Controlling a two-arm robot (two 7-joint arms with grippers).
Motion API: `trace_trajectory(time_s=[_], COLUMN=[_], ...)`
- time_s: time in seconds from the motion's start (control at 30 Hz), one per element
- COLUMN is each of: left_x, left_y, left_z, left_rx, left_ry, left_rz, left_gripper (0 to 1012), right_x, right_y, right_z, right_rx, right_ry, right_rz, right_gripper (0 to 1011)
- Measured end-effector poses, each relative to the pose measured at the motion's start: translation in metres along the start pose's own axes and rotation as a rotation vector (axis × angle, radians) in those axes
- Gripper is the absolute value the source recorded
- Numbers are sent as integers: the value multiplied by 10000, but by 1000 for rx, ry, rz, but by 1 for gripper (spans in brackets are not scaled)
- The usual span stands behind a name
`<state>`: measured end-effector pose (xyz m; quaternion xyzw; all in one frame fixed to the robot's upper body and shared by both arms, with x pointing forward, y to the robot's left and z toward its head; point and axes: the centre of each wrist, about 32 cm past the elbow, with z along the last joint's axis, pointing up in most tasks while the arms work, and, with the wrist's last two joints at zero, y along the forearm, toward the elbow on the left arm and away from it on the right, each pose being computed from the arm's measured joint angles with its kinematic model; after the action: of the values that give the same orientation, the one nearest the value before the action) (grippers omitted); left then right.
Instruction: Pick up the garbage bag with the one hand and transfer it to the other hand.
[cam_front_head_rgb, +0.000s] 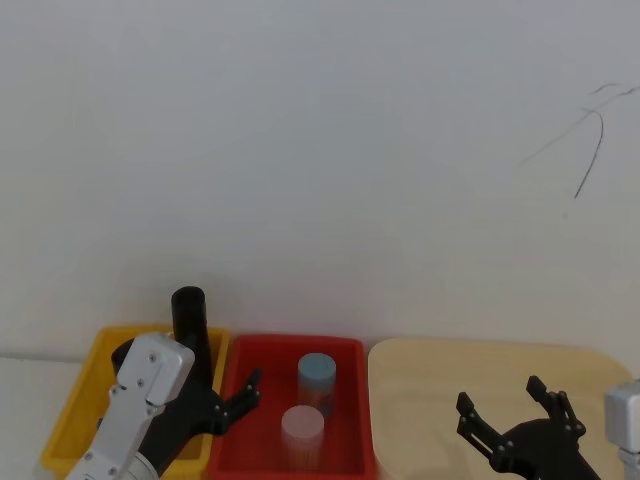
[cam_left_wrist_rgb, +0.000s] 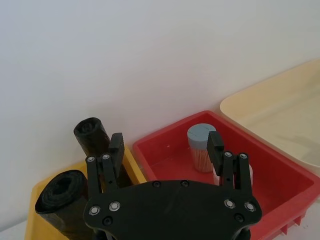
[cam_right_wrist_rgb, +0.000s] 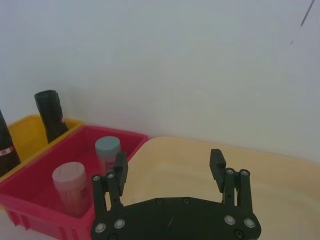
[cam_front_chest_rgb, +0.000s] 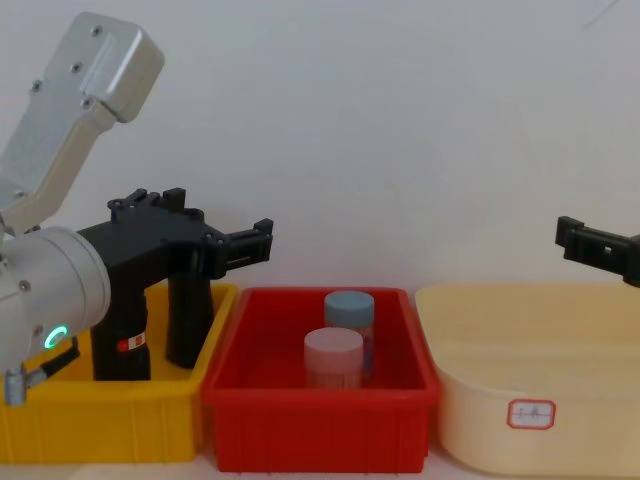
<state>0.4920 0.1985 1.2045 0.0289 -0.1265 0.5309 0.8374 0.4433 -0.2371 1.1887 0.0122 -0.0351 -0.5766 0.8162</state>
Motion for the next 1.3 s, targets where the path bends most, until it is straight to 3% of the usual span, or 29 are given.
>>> trace_trajectory(time_s=[0.23,0.37,0.47,0.5,0.6,0.93,1.3], left_x=[47,113,197,197,295,557,808], left_y=[23,69,140,140,225,437,530], left_z=[7,8,3,3,-6,-43,-106], left_rx=[1,4,9,9,17,40,70], left_ry=[0,8,15,15,24,41,34], left_rz=[-17,-35,-56,-56,-76,-90,-64], left_gripper=[1002,1002,1001,1002,1002,1002,1002], right_x=[0,0,0,0,0,0,0], right_y=[0,0,0,0,0,0,0], right_z=[0,0,0,0,0,0,0], right_rx=[0,0,0,0,0,0,0], right_ry=[0,0,0,0,0,0,0], right_rz=[0,0,0,0,0,0,0], right_gripper=[1000,1000,1000,1000,1000,1000,1000])
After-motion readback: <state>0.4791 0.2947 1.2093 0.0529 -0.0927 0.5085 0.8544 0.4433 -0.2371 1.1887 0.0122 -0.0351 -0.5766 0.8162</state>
